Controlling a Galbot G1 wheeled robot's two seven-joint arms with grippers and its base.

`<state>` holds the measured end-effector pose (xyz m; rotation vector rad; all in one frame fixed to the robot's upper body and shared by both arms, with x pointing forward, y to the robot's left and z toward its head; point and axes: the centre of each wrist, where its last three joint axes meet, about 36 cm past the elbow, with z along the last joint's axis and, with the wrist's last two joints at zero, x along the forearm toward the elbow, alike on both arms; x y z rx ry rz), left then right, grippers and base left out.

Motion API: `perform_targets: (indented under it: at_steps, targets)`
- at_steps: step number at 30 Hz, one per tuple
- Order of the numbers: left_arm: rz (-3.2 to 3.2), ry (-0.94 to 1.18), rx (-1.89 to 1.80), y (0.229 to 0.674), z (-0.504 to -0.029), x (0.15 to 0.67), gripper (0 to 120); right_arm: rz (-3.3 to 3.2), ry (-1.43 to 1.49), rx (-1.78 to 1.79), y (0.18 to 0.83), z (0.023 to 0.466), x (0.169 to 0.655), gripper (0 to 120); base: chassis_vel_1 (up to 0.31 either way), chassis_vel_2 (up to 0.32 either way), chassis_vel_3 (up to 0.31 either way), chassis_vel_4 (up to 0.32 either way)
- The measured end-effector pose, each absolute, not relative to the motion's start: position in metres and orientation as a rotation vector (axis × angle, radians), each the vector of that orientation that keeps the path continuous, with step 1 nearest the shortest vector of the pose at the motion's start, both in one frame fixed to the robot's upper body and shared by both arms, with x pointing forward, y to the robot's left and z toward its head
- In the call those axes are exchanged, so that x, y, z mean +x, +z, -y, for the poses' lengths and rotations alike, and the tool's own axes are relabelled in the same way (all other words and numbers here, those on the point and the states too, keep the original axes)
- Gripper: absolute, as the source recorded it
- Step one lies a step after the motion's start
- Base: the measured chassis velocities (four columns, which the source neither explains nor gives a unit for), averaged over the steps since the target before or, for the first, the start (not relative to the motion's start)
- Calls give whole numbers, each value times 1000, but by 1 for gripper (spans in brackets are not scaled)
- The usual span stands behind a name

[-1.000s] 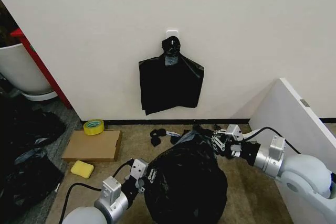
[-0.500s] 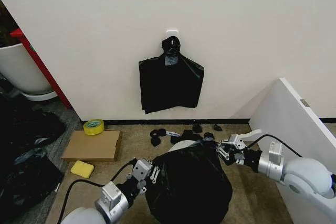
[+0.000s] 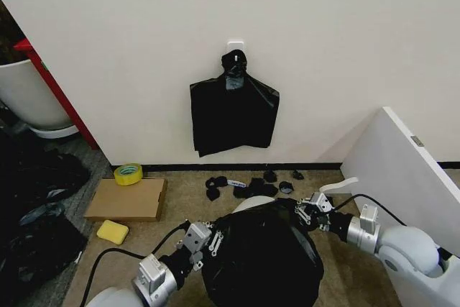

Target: Place the garbage bag over the trash bin.

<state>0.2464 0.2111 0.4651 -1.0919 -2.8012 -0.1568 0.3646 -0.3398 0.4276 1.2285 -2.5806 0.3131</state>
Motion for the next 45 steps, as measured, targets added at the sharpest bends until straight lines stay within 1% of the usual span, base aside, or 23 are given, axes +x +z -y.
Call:
perform_targets:
  at_steps: [4,9,12,13,15,17,19,20,21,22,23,24,25,27,28,29,33,34,37,39,43,45]
  targets:
    - [2804,-150,-1090,465,-211,246,0,2590,292,1234,423,333,366,0,0,0,0,0]
    - [2799,-113,-1064,464,-212,246,0,2603,280,1267,427,334,364,0,0,0,0,0]
    - [2789,-80,-1033,464,-211,248,0,2632,243,1284,431,336,364,10,0,0,0,0]
    - [2789,-80,-1033,464,-211,248,0,2632,243,1284,431,336,364,10,0,0,0,0]
    - [2772,-45,-1001,463,-211,251,0,2655,192,1297,436,337,365,20,0,0,0,0]
    - [2761,-20,-982,463,-212,253,0,2665,167,1306,438,339,366,26,0,0,0,0]
    - [2756,-6,-969,463,-213,255,0,2666,145,1316,440,340,367,34,0,0,0,0]
    - [2756,-6,-969,463,-213,255,0,2666,145,1316,440,340,367,34,0,0,0,0]
    - [2757,-4,-963,463,-213,255,0,2658,132,1324,440,342,369,41,0,0,0,0]
    - [2757,-6,-962,463,-214,255,0,2646,124,1329,440,343,370,44,0,0,0,0]
    - [2755,-8,-962,463,-214,255,0,2637,118,1333,439,344,371,50,0,0,0,0]
    - [2755,-8,-963,464,-214,255,0,2633,110,1335,439,345,371,51,0,0,0,0]
    - [2754,-9,-965,464,-214,254,0,2629,83,1337,438,345,372,58,0,0,0,0]
    - [2754,-9,-965,465,-214,254,0,2632,65,1334,437,345,372,59,0,0,0,0]
    - [2753,-10,-965,464,-214,254,0,2641,36,1319,437,344,373,62,0,0,0,0]
    - [2753,-12,-964,464,-214,254,0,2660,-14,1274,437,343,373,69,0,0,0,0]
    - [2751,-26,-957,461,-215,255,0,2677,-83,1141,439,347,377,86,0,0,0,0]
    - [2751,-26,-957,461,-215,255,0,2677,-83,1141,439,347,377,86,0,0,0,0]
    - [2753,-27,-961,461,-214,255,0,2662,-160,1069,437,351,379,98,0,0,0,0]
    - [2753,-27,-960,460,-214,255,0,2662,-176,1053,437,351,379,99,0,0,0,0]
    - [2745,39,-869,457,-212,258,0,2742,-200,824,448,339,380,100,0,0,0,0]
    - [2744,53,-848,457,-212,259,0,2755,-192,790,451,336,379,100,0,0,0,0]
